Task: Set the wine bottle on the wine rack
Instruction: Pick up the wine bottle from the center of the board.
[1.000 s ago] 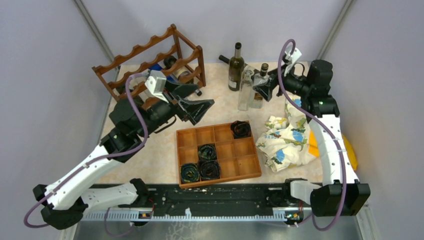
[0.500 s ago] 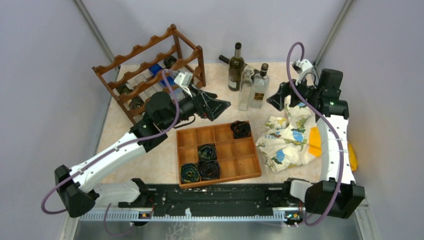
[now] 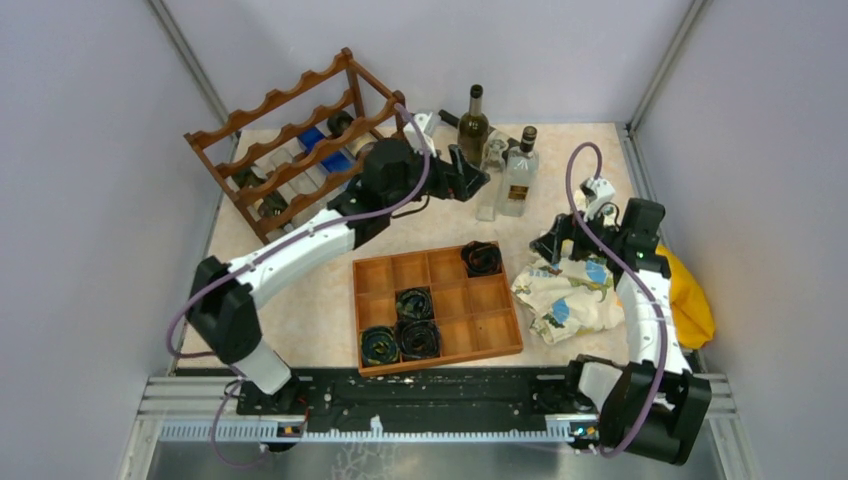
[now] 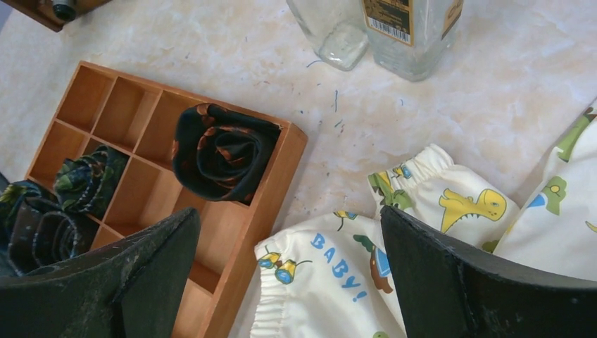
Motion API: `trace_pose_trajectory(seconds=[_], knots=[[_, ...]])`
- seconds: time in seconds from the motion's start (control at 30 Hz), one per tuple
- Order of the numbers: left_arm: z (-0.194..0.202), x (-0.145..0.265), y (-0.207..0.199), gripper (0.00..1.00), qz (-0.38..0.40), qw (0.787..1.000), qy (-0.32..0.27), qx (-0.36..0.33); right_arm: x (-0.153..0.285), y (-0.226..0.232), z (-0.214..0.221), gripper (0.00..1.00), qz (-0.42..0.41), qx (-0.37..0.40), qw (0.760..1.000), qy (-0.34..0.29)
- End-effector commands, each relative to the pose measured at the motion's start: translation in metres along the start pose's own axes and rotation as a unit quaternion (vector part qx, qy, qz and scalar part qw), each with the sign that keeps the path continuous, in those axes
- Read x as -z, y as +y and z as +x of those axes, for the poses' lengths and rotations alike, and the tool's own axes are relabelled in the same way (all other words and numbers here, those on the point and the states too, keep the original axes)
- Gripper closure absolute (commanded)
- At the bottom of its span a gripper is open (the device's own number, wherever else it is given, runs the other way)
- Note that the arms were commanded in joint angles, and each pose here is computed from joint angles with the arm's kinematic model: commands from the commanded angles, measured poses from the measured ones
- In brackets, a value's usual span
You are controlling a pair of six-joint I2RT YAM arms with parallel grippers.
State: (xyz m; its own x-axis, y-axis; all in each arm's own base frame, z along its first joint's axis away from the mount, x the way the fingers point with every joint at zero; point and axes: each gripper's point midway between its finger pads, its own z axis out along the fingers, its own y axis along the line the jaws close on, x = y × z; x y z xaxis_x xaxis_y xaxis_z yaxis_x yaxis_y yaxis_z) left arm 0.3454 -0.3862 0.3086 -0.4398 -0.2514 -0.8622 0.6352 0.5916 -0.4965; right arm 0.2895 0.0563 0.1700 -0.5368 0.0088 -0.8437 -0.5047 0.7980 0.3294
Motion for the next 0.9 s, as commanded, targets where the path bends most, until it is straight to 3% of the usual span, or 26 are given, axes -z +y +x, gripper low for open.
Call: trace_pose_trajectory(seconds=[0.0, 0.3, 0.5, 0.87], knots=[[0.003, -0.031, 0.022, 0.03, -0.047, 0.998, 0.022, -0.044, 0.005, 0.002, -0.018, 0.02, 0.0, 0.061, 0.996, -0.063], [0.008, -0.088, 0.039, 0.06, -0.046, 0.992, 0.02, -0.117, 0.014, 0.003, -0.002, 0.01, 0.025, 0.092, 0.99, -0.1], [0.009, -0.108, 0.051, 0.14, -0.05, 0.986, -0.006, -0.159, 0.011, -0.001, 0.002, 0.01, 0.026, 0.085, 0.992, -0.094], [0.001, -0.138, 0.056, 0.29, -0.05, 0.985, -0.034, -0.161, 0.009, -0.006, 0.009, 0.02, 0.03, 0.08, 0.993, -0.085]])
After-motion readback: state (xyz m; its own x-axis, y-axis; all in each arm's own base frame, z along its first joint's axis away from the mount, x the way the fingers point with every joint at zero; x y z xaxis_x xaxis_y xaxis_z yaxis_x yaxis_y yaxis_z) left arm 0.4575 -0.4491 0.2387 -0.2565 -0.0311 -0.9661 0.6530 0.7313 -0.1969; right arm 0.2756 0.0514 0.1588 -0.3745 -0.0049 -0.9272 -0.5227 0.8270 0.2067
